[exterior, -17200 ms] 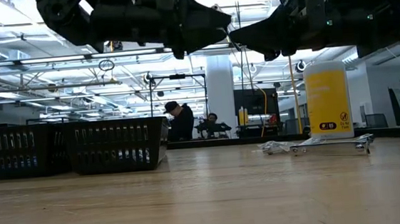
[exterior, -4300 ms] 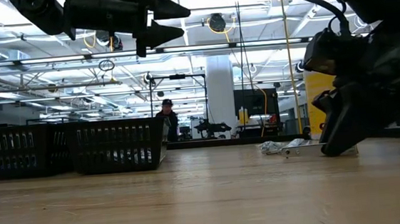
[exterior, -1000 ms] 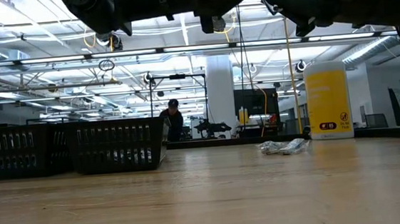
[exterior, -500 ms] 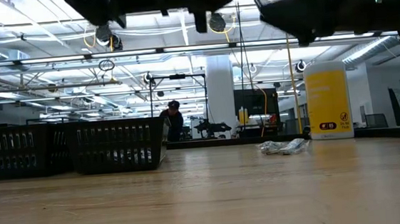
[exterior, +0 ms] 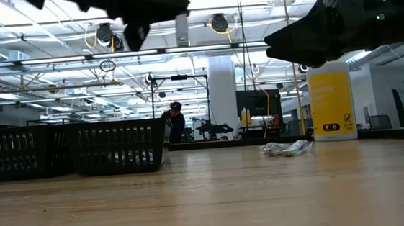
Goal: Pick & Place Travel size toiletries
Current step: Put the nail cutter into the bottom right black bin
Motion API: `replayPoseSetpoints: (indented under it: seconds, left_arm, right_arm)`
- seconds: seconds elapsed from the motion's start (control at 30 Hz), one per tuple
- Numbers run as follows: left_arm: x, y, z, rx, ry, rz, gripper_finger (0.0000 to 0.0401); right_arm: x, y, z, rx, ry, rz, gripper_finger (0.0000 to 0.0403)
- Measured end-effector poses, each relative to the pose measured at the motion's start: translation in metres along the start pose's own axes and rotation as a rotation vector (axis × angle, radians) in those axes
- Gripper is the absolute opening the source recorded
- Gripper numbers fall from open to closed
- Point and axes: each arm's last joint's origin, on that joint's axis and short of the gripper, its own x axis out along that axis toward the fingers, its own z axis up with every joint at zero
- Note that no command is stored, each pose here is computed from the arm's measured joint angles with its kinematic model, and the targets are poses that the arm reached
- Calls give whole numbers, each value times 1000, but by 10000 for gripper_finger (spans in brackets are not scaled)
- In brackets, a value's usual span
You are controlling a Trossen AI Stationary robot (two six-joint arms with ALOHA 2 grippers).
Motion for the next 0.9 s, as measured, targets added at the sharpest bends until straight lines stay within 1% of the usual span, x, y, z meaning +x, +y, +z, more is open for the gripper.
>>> replayPoseSetpoints:
  seconds: [0.1, 0.17, 0.3, 0.43, 0.57, 0.63, 0.73, 0.83, 0.9]
  left_arm:
    - [-15, 5, -5, -96, -61, 9, 6]
    - [-22, 9, -13, -156, -76, 6, 6]
    - [-28, 15, -35, -224, -18, 8, 8]
    - [-29, 28, -52, -276, 82, 86, 6]
    - [-28, 38, -57, -373, 128, 153, 18]
    - [-28, 41, -61, -389, 159, 174, 21]
    - [-29, 39, -62, -391, 179, 153, 16]
    - [-29, 37, -63, -368, 203, 140, 14]
    - [-30, 37, -66, -358, 227, 153, 22]
  right_arm:
    - [0, 0, 0, 21, -1, 0, 254]
    - [0, 0, 0, 33, -2, 0, 250]
    - [0, 0, 0, 30, -2, -1, 244]
    - [0, 0, 0, 19, -1, -1, 242]
    - [0, 0, 0, 18, -1, -1, 242]
    - [0, 0, 0, 17, -1, -1, 242]
    - [0, 0, 0, 17, -1, -1, 242]
    - [0, 0, 0, 17, -1, -1, 240]
    - [0, 0, 0, 17, -1, -1, 240]
